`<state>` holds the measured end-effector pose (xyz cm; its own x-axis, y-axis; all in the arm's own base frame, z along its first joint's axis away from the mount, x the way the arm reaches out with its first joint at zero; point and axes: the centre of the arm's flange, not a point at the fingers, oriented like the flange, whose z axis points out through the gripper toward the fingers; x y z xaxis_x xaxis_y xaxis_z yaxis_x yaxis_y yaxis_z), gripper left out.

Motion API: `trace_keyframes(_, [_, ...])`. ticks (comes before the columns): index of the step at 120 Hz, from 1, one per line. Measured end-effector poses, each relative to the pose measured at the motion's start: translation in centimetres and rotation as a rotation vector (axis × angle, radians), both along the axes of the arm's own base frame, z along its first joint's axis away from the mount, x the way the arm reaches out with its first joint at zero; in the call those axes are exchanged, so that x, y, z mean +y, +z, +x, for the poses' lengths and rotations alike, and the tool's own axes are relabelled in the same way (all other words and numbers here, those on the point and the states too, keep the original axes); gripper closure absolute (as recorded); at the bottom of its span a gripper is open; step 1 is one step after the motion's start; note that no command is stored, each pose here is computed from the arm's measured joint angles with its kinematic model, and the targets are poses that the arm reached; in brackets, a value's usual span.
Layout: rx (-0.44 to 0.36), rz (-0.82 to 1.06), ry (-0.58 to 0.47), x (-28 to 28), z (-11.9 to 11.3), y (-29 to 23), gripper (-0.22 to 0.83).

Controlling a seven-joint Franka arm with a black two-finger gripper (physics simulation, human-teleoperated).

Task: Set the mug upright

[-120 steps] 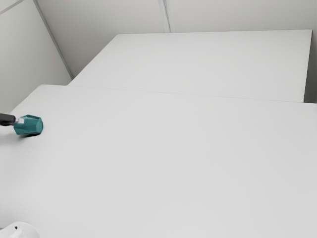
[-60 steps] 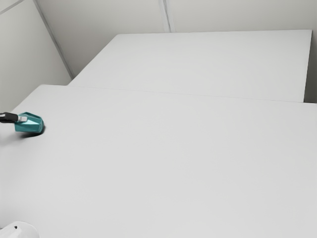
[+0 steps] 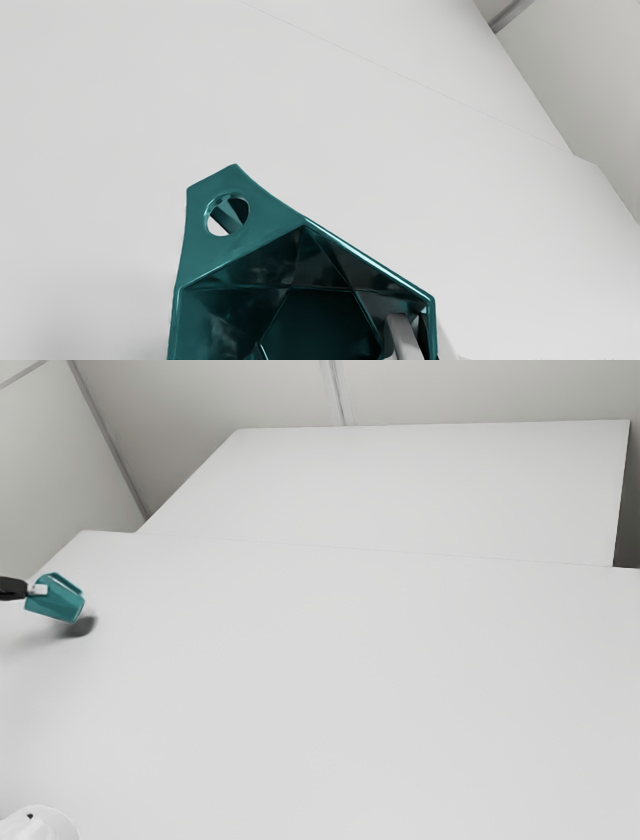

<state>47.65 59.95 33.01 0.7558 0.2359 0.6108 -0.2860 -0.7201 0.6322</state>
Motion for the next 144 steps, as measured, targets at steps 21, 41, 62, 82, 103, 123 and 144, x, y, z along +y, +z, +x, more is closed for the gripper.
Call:
trace_keyframes(21, [0.12, 0.121, -0.084, -4.5, 0.2, 8.3, 0.79])
trace_keyframes(41, [0.275, 0.33, -0.247, -13.8, 5.1, 15.4, 0.79])
trace_keyframes(62, [0.458, 0.535, -0.348, -24.3, 9.9, 18.1, 0.79])
trace_keyframes(82, [0.524, 0.647, -0.375, -33.6, 12.4, 17.2, 0.79])
trace_keyframes(103, [0.458, 0.669, -0.359, -41.6, 12.5, 14.6, 0.79])
trace_keyframes(123, [0.371, 0.699, -0.289, -45.5, 10.3, 13.1, 0.79])
trace_keyframes(144, [0.291, 0.746, -0.245, -49.5, 8.6, 10.9, 0.79])
